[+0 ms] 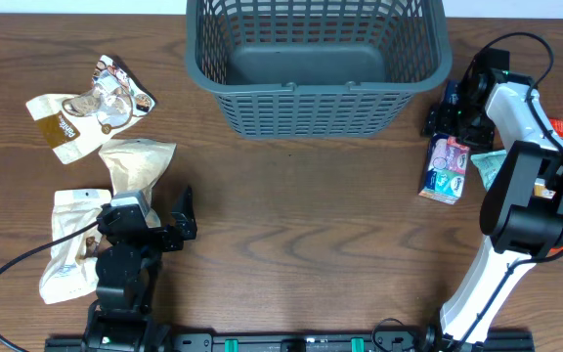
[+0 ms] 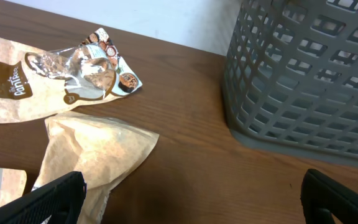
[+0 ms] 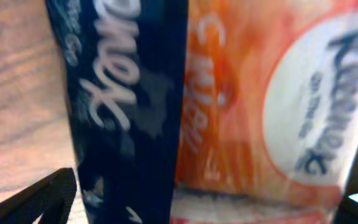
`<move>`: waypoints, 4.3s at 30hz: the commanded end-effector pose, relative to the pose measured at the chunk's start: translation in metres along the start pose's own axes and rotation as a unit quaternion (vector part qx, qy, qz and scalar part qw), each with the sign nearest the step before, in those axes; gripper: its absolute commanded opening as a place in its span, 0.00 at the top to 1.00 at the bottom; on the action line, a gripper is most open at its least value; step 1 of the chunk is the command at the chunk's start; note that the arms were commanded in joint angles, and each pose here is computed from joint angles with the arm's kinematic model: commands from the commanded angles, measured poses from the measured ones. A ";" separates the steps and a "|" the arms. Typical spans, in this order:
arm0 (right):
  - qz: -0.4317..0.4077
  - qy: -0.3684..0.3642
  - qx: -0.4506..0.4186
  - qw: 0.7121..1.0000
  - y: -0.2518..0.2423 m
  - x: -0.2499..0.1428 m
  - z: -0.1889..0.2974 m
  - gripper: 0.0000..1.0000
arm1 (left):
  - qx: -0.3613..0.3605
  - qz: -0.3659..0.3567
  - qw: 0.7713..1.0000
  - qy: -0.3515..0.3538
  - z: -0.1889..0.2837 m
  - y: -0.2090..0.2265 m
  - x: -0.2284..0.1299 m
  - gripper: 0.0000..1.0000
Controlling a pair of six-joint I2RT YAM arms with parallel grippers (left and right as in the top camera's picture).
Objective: Pack container
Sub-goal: 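Reach the right gripper to the blue Kleenex tissue bundle and grasp it, then lift the tissue bundle with the right gripper and drop it into the basket, then move the right gripper to the mint-green wipe pouch and grasp it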
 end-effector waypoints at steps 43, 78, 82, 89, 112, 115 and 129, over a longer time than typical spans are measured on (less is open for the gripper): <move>0.007 -0.365 0.109 0.925 -0.016 0.030 0.304 0.99 | 0.004 0.001 1.000 -0.009 0.002 0.001 0.008 0.01; 0.689 -0.261 0.278 0.616 0.250 -0.106 0.202 0.85 | 0.004 0.001 1.000 -0.003 0.002 0.001 0.007 0.01; 0.688 -0.184 0.243 0.659 0.239 -0.099 0.153 0.84 | 0.004 0.002 1.000 0.002 0.002 0.000 0.005 0.01; 0.685 -0.133 0.228 0.679 0.230 -0.099 0.129 0.83 | 0.004 0.002 1.000 0.003 0.002 0.000 0.005 0.01; 0.562 -0.324 0.248 0.719 0.216 -0.052 0.288 0.01 | -0.001 0.005 1.000 0.010 0.002 0.000 0.002 0.01; 0.495 -0.368 0.242 0.749 0.186 -0.036 0.331 0.01 | -0.001 0.005 1.000 0.010 0.002 0.000 0.002 0.01; 0.113 -0.201 0.083 0.969 -0.049 -0.035 0.346 0.01 | -0.001 0.005 1.000 0.010 0.002 0.000 0.002 0.02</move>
Point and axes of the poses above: each gripper's point midway between its finger pads, its own z axis back along the fingers, its own y axis along the line the jaws close on, x = y × z, the point moved 8 cm from there along z, back along the fingers, and after that the axes turned 15 degrees about -z, right-handed, at the moved point
